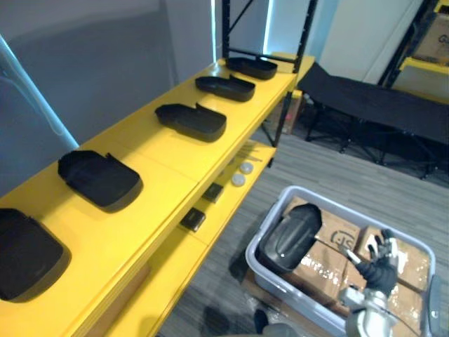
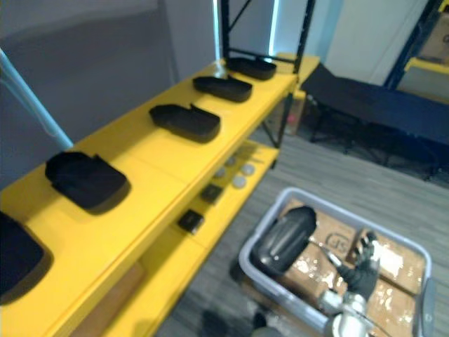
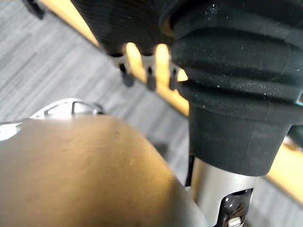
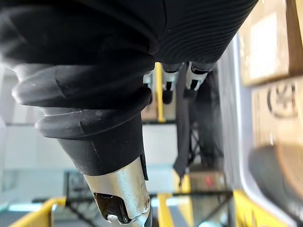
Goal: Walk over and take plastic housings, then place them on the shelf
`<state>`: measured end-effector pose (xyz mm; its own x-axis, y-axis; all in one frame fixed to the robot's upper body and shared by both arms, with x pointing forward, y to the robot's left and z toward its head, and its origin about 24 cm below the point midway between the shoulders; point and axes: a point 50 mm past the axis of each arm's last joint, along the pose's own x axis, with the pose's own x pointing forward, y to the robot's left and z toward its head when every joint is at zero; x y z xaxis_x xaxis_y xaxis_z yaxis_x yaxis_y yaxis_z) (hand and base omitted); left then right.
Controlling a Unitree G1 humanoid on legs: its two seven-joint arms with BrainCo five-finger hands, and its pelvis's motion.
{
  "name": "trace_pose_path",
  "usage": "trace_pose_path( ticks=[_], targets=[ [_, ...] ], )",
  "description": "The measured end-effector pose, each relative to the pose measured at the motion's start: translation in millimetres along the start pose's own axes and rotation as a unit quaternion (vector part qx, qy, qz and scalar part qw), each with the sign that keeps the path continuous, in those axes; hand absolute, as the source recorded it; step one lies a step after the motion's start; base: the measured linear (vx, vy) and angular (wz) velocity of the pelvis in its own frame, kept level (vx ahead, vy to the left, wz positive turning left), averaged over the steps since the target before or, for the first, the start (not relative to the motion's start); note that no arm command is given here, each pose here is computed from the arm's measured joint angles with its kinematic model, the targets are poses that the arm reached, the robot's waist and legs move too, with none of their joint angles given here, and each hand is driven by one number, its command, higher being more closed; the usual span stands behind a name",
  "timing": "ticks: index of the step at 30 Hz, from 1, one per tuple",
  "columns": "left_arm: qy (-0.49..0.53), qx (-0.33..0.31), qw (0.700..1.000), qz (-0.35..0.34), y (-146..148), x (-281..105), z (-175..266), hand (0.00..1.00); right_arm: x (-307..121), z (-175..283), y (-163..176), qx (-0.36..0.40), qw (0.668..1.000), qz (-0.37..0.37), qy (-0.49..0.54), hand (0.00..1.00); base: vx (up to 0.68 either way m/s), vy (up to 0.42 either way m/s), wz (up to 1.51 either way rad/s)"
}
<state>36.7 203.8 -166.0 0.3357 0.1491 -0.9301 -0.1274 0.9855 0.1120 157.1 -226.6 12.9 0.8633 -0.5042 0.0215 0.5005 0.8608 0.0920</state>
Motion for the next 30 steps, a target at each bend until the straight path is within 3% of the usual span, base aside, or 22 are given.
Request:
trace_pose_path(
  ticks=[5, 17, 22, 27, 30],
  targets=[
    [-0.022, -0.037, 0.999, 0.01, 4, -1, 1, 0.0, 29, -2, 52, 0.009, 0.993, 0.12, -0.015, 0.0, -0.04, 0.081, -1.01],
    [-0.093, -0.025, 0.995, 0.041, 5, -3, 21, 0.0, 30, -5, 55, 0.022, 0.989, 0.145, -0.014, 0.0, -0.03, 0.094, -0.69],
    [-0.106, -0.061, 0.99, 0.064, 18, -2, 36, 0.0, 25, 2, 80, 0.064, 0.982, 0.174, -0.042, 0.0, -0.17, 0.028, -0.18],
    [-0.024, -0.05, 0.994, 0.098, 41, -8, -5, 0.0, 20, 9, 127, 0.061, 0.974, 0.212, -0.059, 0.0, -0.09, -0.031, -0.12],
    [0.021, -0.072, 0.99, 0.117, 50, -14, -29, 0.0, 15, 1, 131, 0.044, 0.979, 0.2, -0.025, 0.0, -0.05, -0.248, -0.42]
  ],
)
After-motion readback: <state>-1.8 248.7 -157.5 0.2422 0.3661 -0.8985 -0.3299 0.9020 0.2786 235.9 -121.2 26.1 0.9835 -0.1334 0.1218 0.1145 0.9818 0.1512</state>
